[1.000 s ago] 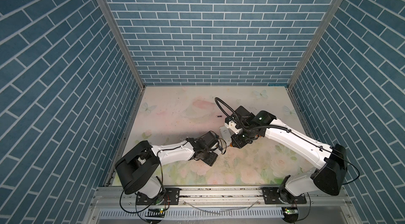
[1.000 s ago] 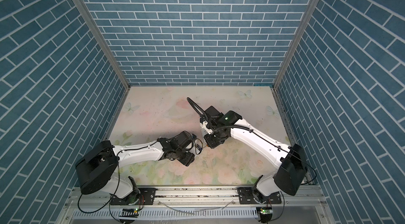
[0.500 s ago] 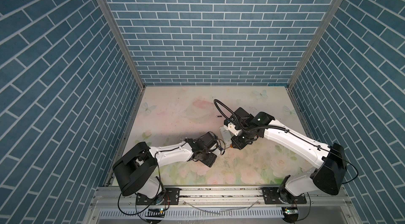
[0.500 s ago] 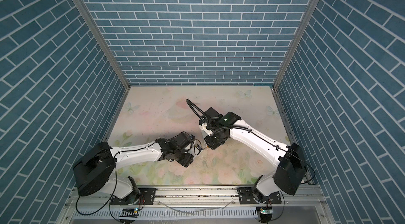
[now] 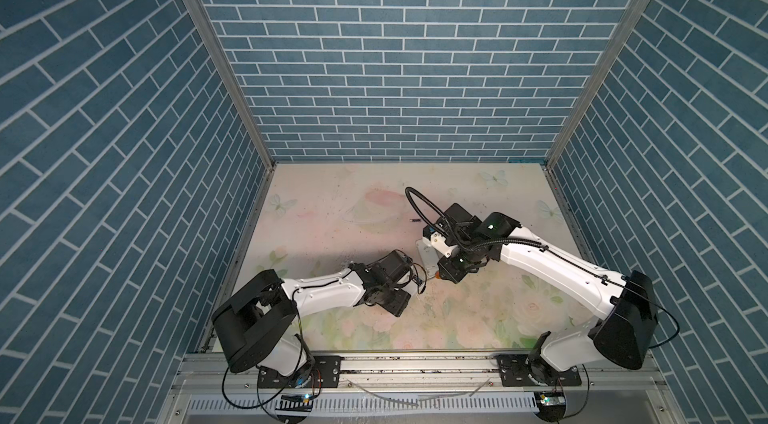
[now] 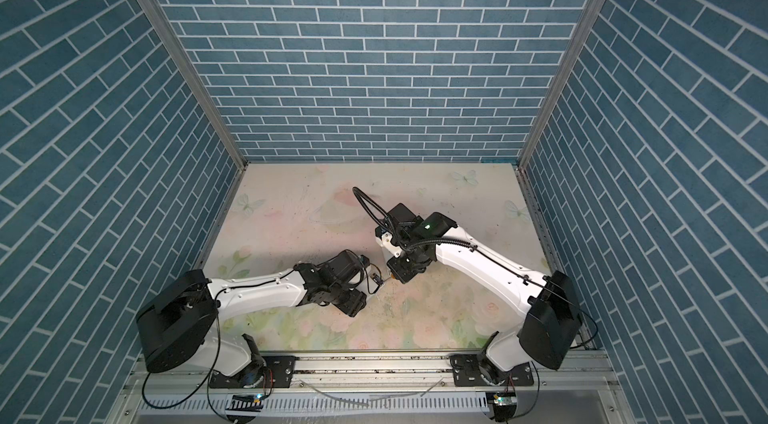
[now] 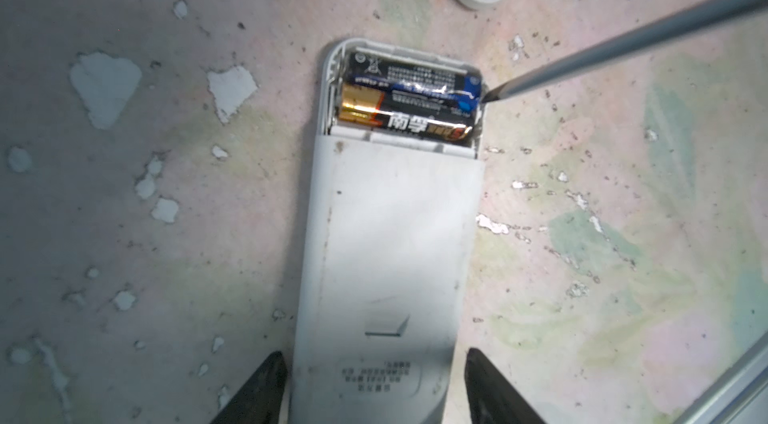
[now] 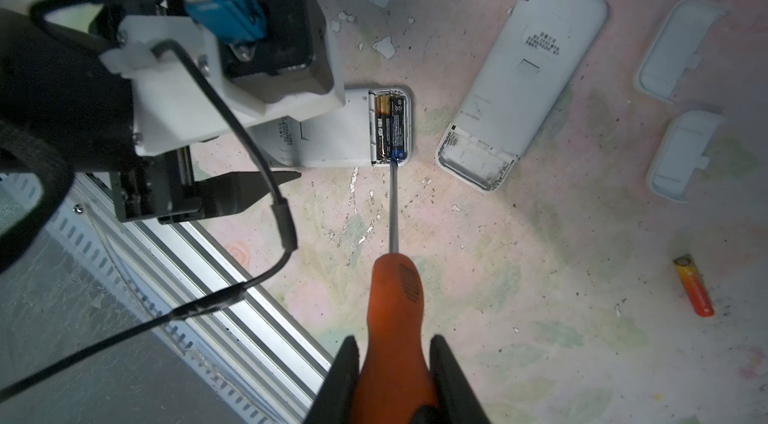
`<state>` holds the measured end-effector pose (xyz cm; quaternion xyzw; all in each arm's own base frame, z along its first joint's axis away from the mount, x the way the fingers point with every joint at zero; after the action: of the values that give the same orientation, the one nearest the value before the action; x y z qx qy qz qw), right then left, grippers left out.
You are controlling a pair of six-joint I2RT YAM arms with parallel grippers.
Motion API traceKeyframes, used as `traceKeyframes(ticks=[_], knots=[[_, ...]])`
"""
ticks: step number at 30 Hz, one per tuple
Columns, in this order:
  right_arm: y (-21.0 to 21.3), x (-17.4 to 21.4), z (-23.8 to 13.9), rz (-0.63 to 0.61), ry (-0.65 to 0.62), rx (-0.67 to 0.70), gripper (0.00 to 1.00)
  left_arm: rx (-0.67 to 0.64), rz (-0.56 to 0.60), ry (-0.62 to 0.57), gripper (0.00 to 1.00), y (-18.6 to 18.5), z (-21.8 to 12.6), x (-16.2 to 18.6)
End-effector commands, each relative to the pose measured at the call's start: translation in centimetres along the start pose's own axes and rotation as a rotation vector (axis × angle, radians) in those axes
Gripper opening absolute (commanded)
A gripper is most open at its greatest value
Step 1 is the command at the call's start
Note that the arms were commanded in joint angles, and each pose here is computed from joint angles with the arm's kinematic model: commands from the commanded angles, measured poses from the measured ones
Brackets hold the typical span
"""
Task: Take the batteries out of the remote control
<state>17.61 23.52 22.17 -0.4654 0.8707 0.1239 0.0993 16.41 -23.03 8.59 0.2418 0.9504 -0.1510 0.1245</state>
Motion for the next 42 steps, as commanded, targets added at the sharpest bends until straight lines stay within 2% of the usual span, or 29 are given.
traceKeyframes(ticks=[1, 42], knots=[[0.7, 0.2, -0.8, -0.074, -0.019, -0.015, 0.0, -0.034, -0.016, 0.149, 0.69, 1.1, 1.4, 3.1], [1.1, 0.4, 0.8, -0.11, 0.009, -0.018, 0.0, -0.003, -0.014, 0.128, 0.67, 0.6, 1.6, 2.4]])
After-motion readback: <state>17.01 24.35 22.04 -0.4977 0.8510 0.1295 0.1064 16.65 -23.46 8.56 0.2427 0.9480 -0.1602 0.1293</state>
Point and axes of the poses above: each gripper's point midway between its finger pads, its own z axis out along the fingers, its own y axis along the line the jaws close on, x = y × z, the point moved 7 cm from there along -z, back along the fingers, and after that the axes turned 7 degrees about -z, right-handed, at the moved point
